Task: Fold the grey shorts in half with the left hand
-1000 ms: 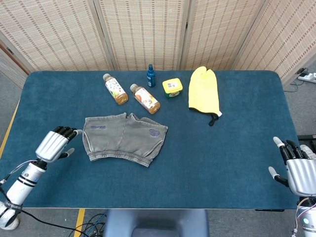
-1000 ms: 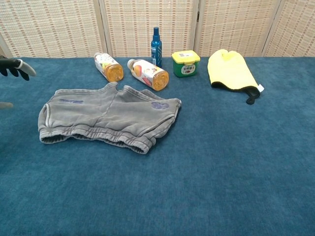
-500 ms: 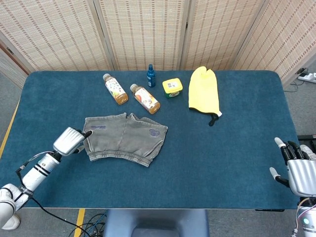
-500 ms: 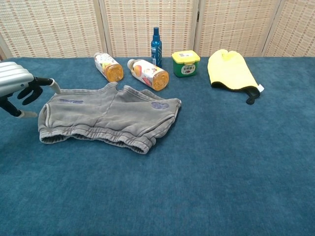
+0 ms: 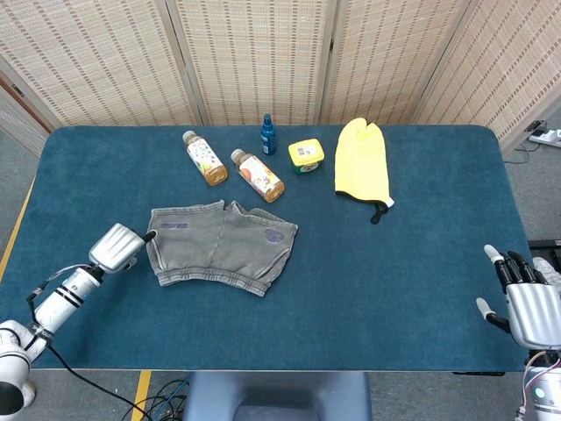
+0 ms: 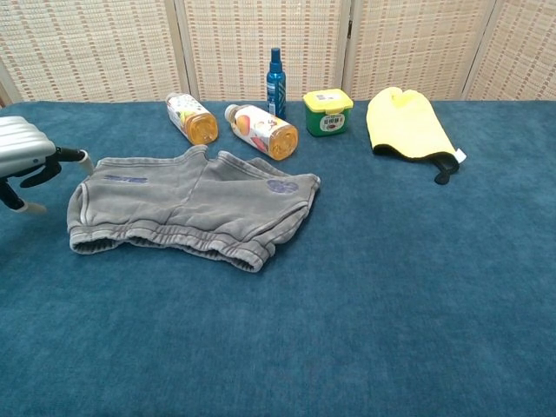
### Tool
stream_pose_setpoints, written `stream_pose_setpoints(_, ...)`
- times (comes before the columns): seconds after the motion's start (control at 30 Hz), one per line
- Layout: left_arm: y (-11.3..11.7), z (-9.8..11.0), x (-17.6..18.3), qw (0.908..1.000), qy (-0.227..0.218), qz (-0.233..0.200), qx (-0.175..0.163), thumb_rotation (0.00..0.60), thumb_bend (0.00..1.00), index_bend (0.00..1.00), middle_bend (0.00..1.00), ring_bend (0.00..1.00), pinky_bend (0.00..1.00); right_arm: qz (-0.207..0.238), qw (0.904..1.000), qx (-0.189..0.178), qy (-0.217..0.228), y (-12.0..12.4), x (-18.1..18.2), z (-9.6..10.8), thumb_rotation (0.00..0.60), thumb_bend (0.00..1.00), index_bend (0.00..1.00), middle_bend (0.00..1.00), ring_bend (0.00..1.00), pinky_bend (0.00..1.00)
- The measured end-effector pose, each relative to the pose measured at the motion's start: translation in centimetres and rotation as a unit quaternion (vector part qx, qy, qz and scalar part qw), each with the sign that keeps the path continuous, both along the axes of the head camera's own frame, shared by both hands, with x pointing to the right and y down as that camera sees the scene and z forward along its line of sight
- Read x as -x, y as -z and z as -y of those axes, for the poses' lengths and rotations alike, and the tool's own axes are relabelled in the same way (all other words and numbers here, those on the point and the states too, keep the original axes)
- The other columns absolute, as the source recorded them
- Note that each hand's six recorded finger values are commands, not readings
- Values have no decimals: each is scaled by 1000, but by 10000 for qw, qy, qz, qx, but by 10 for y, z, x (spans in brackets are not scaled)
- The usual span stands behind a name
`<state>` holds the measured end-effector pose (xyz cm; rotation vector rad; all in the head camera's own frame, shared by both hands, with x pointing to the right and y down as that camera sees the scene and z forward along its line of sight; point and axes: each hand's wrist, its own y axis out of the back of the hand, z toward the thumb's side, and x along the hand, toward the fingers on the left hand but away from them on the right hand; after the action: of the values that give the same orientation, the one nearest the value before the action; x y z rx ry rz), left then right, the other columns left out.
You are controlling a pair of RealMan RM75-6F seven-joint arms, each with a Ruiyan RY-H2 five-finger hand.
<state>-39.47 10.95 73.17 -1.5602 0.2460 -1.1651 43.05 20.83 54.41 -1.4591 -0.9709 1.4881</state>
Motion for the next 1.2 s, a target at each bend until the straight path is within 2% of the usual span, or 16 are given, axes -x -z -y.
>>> stream_pose_setpoints(0.2, -12, -2, -1, 9997, 178, 73, 130, 600, 200, 319, 810, 759, 844, -40, 10000, -5, -15, 1, 2, 0, 600, 249, 83, 219, 207, 322)
stream_pose_setpoints(0.33, -16, -2, -10, 9995, 237, -60, 183, 600, 199, 319, 810, 759, 843, -74, 10000, 3, -33, 2, 3, 0, 600, 249, 83, 224, 229, 322)
stream_pose_setpoints(0.57, -16, 1, -33, 9991, 123, -375, 128, 600, 199, 319, 810, 759, 843, -98, 9999, -15, -74, 3, 3, 0, 600, 249, 83, 227, 248, 322)
stream_pose_setpoints(0.9, -21, 3, -49, 9989, 25, -440, 156, 600, 199, 323, 810, 759, 843, -126, 9998, -17, -166, 4, -4, -3, 600, 249, 83, 231, 263, 322)
stream_pose_setpoints(1.2, -25, 3, -52, 9987, 92, -433, 243, 600, 199, 414, 810, 759, 842, -129, 9997, -11, -194, 3, -5, -5, 600, 249, 83, 239, 276, 322)
